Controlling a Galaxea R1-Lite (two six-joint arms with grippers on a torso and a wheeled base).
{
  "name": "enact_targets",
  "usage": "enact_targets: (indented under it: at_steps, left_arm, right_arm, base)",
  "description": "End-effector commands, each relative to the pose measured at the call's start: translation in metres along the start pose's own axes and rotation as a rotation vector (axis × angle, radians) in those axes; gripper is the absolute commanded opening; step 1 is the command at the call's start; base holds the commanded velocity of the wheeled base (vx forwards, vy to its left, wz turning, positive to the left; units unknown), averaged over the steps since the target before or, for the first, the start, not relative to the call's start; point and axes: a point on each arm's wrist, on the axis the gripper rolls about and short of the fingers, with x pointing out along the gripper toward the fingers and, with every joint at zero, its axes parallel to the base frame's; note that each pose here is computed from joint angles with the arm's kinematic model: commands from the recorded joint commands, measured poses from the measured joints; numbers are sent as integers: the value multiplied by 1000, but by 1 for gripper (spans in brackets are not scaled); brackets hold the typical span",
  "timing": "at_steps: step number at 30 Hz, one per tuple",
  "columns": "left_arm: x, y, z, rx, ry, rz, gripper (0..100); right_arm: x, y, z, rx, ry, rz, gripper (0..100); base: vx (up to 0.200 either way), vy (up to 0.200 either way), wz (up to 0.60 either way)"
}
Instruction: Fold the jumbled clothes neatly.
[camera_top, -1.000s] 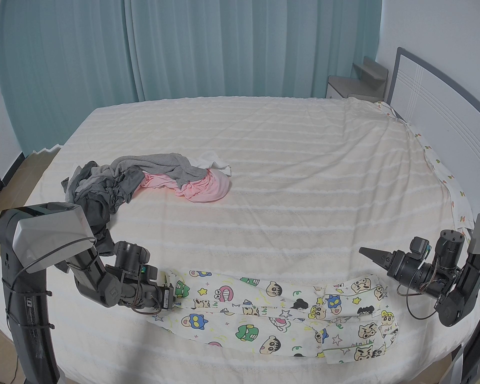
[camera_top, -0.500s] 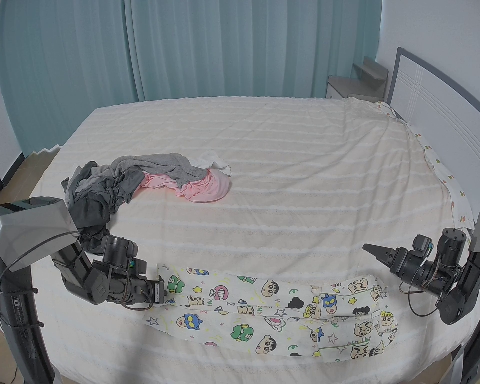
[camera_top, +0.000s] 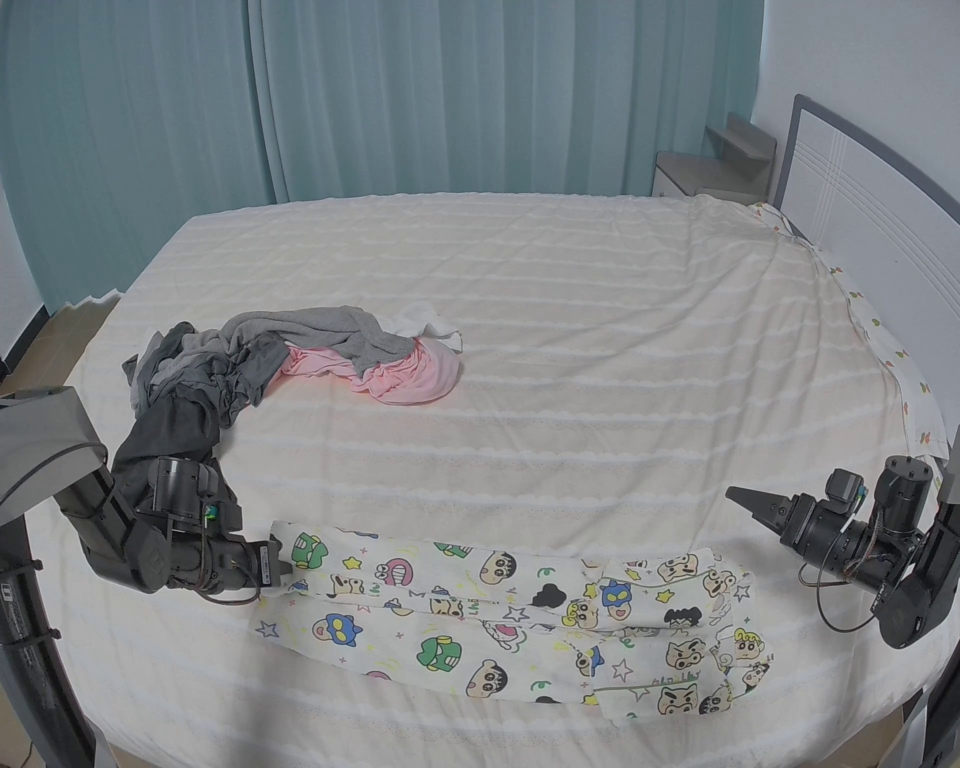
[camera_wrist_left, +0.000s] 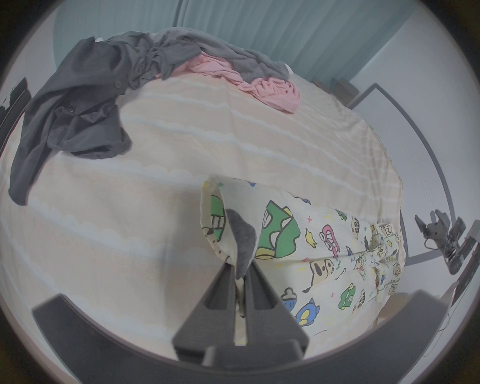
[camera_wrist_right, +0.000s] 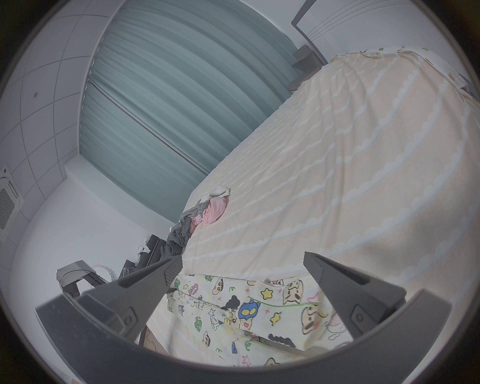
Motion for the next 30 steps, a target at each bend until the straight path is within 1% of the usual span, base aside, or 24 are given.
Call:
enact_targets:
  at_steps: [1, 4, 5, 7, 8, 9, 11, 12, 13, 15, 18, 22, 23, 24, 26, 28, 30]
  left_arm:
    - [-21, 23, 6, -58, -54, 15, 0]
    - [-31, 42, 9, -104, -83, 27, 0]
    - [-31, 44, 9, -107, -85, 31, 0]
    - [-41, 60, 9, -145, -108, 45, 0]
    - [-42, 61, 9, -150, -111, 46, 0]
    - [-49, 71, 10, -173, -130, 47, 0]
    - [-54, 77, 10, -187, -143, 45, 0]
    - [-59, 83, 10, -204, -155, 38, 0]
    - [-68, 95, 10, -232, -179, 38, 0]
    - [-70, 97, 9, -238, -185, 40, 0]
    - [-86, 117, 9, -285, -232, 44, 0]
    - [-98, 134, 7, -322, -270, 57, 0]
    - [-99, 135, 7, -323, -273, 59, 0]
    - [-105, 143, 6, -338, -290, 62, 0]
    - [-111, 151, 7, -352, -311, 65, 0]
    - [-113, 155, 8, -361, -319, 69, 0]
    - [-115, 154, 8, -359, -324, 70, 0]
  right_arm:
    - [0, 1, 1, -4, -8, 6, 100]
    - [0, 1, 1, -4, -7, 7, 100]
    - [0, 1, 1, -4, -7, 7, 100]
    - [0, 1, 1, -3, -6, 7, 100]
    - [0, 1, 1, -3, -6, 7, 100]
    - [0, 0, 0, -3, -5, 6, 100]
    - [0, 0, 0, -3, -5, 6, 100]
    - [0, 0, 0, -3, -5, 6, 100]
    - [0, 0, 0, -3, -5, 6, 100]
    - [0, 0, 0, -3, -5, 6, 100]
    - [0, 0, 0, -2, -4, 5, 100]
    - [0, -2, 1, 1, -9, -2, 100]
    - [0, -2, 1, 3, -9, -2, 100]
    - [0, -3, 1, 2, -9, -4, 100]
    - [0, -5, 4, 4, -17, -7, 100]
    - [0, -7, 4, 6, -17, -11, 100]
    - [0, -7, 4, 5, -15, -7, 100]
  base:
    - [0, 0, 0]
    - [0, 0, 0]
    - [0, 0, 0]
    - [0, 0, 0]
    - [0, 0, 0]
    - [0, 0, 0]
    - [0, 0, 0]
    - [0, 0, 0]
    - [0, 0, 0]
    - [0, 0, 0]
    - [0, 0, 0]
    - [0, 0, 0]
    - [0, 0, 0]
    - [0, 0, 0]
    - [0, 0, 0]
    - [0, 0, 0]
    - [0, 0, 0]
